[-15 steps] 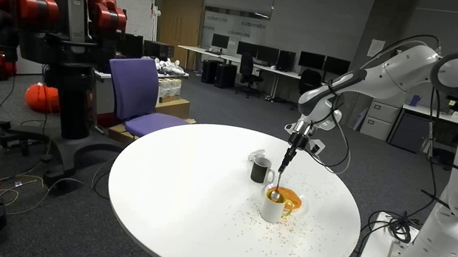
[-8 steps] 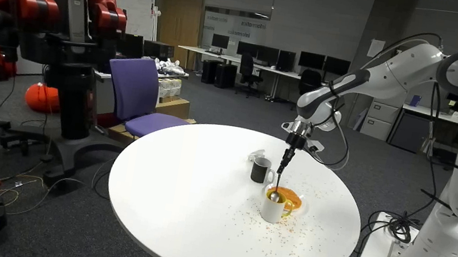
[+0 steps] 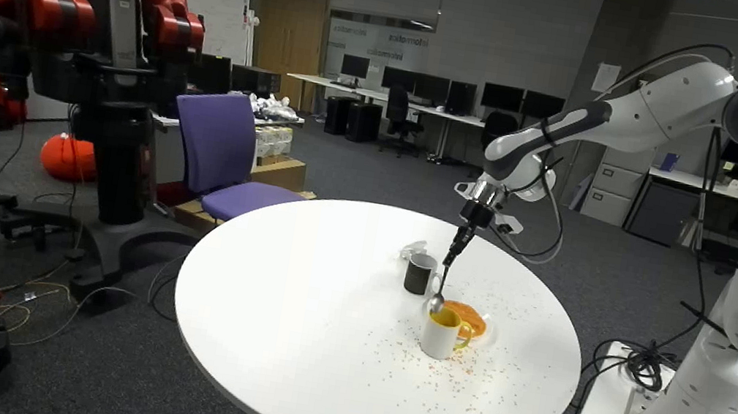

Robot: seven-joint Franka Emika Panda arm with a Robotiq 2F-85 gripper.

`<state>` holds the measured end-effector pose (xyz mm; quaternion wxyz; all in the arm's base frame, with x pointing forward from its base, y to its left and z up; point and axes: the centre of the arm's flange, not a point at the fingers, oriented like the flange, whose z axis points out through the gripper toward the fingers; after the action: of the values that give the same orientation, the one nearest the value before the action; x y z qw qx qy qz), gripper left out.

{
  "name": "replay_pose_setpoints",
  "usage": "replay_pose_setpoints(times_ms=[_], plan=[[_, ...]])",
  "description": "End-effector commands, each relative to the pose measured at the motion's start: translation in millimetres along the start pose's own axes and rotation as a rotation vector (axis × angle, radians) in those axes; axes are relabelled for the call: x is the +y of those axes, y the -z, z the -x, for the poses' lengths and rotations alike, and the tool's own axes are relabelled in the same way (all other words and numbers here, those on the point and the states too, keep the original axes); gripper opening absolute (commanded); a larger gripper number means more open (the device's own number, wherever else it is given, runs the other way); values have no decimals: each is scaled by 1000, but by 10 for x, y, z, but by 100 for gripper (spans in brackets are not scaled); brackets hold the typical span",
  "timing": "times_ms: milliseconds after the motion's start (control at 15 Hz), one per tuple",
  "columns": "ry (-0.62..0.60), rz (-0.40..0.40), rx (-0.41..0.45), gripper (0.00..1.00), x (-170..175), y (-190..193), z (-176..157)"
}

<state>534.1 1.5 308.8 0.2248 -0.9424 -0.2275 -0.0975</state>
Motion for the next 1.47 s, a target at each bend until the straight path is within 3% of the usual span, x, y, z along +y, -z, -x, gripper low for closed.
replay_pose_setpoints(times_ms=[0,200,600,1000,1400], plan=[[2,43,69,1,-101,552,146],[-37,110,90,1,21,873,366],[-375,74,153,1,913,1166,1205],[-674,-38,149,1,1602,951,1749],[-926,-222,175,1,1771,420,1697]])
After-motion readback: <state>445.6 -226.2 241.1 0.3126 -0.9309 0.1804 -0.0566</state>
